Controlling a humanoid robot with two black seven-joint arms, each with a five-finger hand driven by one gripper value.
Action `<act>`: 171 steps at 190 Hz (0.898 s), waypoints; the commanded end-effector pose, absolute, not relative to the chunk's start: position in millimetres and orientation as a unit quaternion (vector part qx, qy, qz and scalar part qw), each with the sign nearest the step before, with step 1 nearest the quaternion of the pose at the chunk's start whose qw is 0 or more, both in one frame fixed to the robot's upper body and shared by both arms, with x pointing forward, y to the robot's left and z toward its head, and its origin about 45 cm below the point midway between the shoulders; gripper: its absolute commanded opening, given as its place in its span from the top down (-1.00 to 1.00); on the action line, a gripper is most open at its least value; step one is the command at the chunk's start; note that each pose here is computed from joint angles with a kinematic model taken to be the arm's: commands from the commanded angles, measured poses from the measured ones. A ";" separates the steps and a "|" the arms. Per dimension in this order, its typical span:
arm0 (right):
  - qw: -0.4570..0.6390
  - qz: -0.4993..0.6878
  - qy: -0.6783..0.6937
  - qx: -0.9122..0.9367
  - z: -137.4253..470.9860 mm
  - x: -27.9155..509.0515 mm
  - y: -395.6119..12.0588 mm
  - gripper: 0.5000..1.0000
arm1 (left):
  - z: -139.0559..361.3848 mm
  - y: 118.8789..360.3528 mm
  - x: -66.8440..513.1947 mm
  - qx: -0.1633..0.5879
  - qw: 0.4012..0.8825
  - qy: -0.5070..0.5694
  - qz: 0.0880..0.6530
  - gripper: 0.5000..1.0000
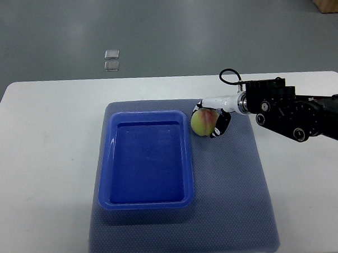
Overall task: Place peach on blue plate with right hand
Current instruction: 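Lift the peach up off the mat with the right hand, then carry the peach over the blue tray and lower it inside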
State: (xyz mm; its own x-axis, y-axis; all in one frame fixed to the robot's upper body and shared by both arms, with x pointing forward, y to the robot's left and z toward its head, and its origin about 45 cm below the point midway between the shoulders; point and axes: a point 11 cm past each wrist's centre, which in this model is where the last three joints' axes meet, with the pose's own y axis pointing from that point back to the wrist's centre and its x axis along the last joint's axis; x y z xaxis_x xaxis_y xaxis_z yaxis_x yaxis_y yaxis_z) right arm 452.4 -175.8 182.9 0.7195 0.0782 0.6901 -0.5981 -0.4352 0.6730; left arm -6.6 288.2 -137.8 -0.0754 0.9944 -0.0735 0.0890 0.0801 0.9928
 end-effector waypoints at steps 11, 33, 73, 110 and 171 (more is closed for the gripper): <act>0.506 0.338 -0.173 0.774 188.9 456.2 -180.6 0.84 | -137.8 288.2 -6.6 0.485 0.477 0.559 0.475 -1.00; 0.506 0.337 -0.179 0.773 204.4 460.9 -191.2 0.88 | -137.8 288.2 -6.6 0.485 0.477 0.559 0.475 -1.00; 0.467 0.371 -0.187 0.780 312.7 466.5 -203.3 0.88 | -137.8 288.2 -6.5 0.484 0.477 0.559 0.475 -1.00; 0.449 0.403 -0.183 0.776 395.3 443.5 -224.7 0.82 | -137.8 288.2 -6.5 0.484 0.477 0.559 0.475 -1.00; 0.432 0.419 -0.163 0.782 401.2 430.6 -206.7 0.79 | -137.5 280.9 -6.2 0.480 0.483 0.563 0.468 -1.00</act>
